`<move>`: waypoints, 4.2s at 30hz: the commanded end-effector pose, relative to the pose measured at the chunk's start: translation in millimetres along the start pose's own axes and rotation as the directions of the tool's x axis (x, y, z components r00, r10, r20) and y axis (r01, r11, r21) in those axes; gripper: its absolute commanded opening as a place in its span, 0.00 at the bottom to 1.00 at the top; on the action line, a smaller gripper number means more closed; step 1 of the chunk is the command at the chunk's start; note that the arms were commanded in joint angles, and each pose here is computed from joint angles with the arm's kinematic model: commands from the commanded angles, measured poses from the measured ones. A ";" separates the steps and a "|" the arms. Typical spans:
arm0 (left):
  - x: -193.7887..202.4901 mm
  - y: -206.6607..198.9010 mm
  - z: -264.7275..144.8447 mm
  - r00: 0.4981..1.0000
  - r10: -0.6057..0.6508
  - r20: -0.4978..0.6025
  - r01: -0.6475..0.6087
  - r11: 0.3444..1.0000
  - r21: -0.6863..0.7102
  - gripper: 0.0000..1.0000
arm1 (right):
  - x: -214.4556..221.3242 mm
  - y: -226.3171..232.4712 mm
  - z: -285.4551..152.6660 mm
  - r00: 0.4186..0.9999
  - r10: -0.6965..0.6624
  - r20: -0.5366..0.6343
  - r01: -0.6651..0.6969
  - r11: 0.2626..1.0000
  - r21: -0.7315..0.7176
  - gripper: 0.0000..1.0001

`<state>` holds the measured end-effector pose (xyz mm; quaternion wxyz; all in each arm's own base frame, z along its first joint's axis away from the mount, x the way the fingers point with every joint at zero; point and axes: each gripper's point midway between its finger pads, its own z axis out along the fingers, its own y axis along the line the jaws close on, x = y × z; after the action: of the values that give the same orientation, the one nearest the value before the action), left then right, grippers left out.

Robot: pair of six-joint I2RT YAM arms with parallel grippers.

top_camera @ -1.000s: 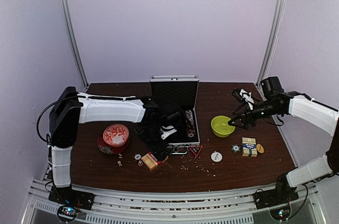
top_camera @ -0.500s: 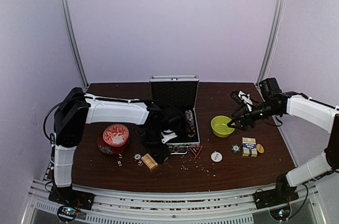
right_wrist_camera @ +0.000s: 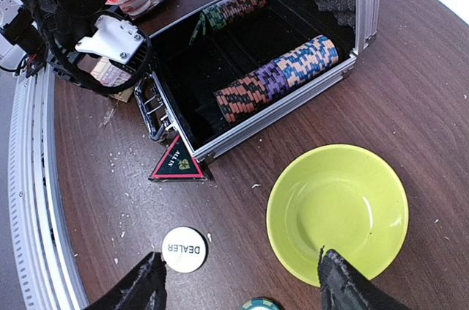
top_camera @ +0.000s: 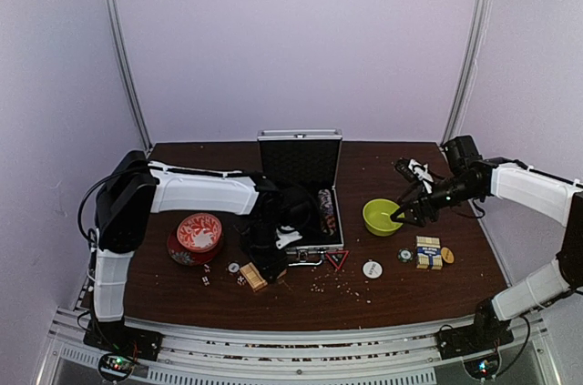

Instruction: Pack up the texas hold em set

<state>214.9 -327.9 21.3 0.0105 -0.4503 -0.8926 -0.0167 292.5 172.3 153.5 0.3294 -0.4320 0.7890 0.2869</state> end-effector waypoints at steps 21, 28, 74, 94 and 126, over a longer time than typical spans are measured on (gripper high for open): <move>-104.2 52.7 -142.6 0.879 0.343 0.332 -0.111 0.823 -0.557 0.62 | 1.2 -1.6 3.8 1.000 0.012 -0.007 -0.012 1.000 -0.021 0.71; -142.4 90.2 -153.4 0.843 0.397 0.363 -0.057 0.736 -0.674 0.63 | 3.3 -3.2 4.8 1.000 0.027 -0.012 -0.027 1.000 -0.013 0.71; -187.4 112.8 -31.4 0.747 0.633 0.203 -0.394 0.668 -0.631 0.67 | 13.6 -7.2 8.3 0.998 0.044 -0.040 -0.044 0.999 0.010 0.72; -182.6 114.5 -71.3 0.755 0.609 0.244 -0.347 0.686 -0.639 0.80 | 17.2 -7.1 11.0 0.997 0.053 -0.053 -0.053 0.999 -0.002 0.72; -217.0 166.8 -81.4 0.806 0.342 0.483 0.023 0.798 -0.603 0.07 | 19.1 -10.9 12.3 0.996 0.056 -0.064 -0.055 0.998 0.011 0.72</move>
<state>464.0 -399.0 86.3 -0.3610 -0.5202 -0.7534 -0.1773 296.2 169.4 131.0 0.2983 -0.4185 0.8090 0.2851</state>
